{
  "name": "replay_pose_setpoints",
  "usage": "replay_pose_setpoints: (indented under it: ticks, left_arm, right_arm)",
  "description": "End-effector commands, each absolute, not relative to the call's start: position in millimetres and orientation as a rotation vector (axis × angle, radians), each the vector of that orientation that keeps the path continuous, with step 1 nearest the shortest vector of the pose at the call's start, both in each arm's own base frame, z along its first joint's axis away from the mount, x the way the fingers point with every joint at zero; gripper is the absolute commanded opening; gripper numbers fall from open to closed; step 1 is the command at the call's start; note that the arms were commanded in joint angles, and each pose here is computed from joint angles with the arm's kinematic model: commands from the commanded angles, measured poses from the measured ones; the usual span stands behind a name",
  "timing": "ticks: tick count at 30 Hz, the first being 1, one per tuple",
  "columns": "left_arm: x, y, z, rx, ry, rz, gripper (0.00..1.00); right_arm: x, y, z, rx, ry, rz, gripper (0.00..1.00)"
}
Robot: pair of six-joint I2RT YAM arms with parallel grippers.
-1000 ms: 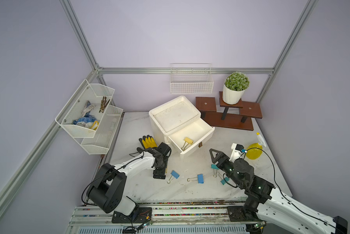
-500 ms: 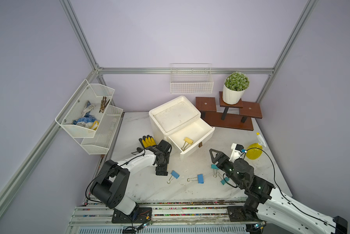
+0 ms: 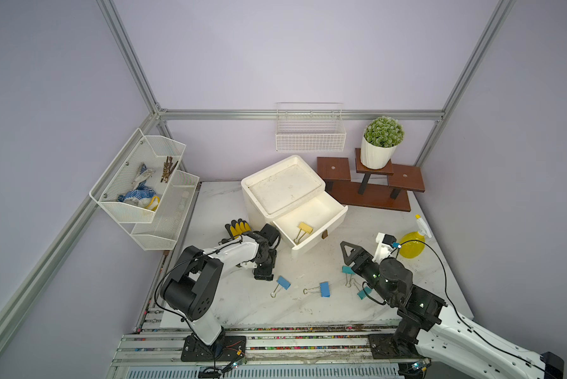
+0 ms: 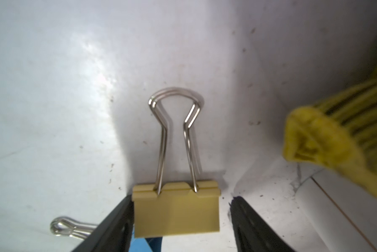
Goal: Put the binder clips in the drawer according to color
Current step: Pick up the binder clip at the center of the board, then place the binder clip in the drawer.
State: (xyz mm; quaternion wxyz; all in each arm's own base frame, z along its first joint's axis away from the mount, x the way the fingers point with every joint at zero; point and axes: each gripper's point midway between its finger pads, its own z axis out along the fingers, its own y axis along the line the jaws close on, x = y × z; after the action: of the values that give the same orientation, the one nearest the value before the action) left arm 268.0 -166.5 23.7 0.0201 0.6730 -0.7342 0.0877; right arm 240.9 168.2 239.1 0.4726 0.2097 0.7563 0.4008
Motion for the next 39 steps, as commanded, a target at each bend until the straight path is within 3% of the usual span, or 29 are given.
replay_pose_setpoints:
  ticks: [1, 6, 12, 16, 21, 25, 30, 34, 39]
  left_arm:
    - [262, -163, 22, 2.075, -2.274, 0.232, 0.65]
    - [260, -156, 24, 2.097, -2.291, 0.231, 0.49]
    - [258, -142, 56, 2.085, -2.445, 0.237, 0.40]
    - [241, -122, 105, 2.114, -2.609, 0.319, 0.38]
    - [233, -111, 183, 1.994, -2.960, 0.528, 0.24]
    - [243, -126, 249, 1.707, -3.275, 0.585, 0.17]
    - [287, -197, 325, 1.080, -3.676, 0.697, 0.12]
    - [318, -260, 342, 0.617, -3.829, 0.651, 0.13]
    - [345, -295, 318, 0.333, -3.873, 0.382, 0.15]
  right_arm:
    - [241, 163, 231, 0.519, 1.863, 0.943, 0.76]
    - [242, 164, 233, 0.518, 1.858, 0.950, 0.76]
    - [242, 165, 236, 0.511, 1.857, 0.948, 0.76]
    - [242, 160, 243, 0.498, 1.851, 0.915, 0.76]
    - [242, 160, 251, 0.487, 1.840, 0.914, 0.76]
    - [243, 162, 252, 0.484, 1.839, 0.918, 0.76]
    - [244, 163, 252, 0.483, 1.858, 0.903, 0.76]
    - [243, 165, 255, 0.473, 1.875, 0.897, 0.76]
    - [240, 157, 259, 0.487, 1.856, 0.901, 0.76]
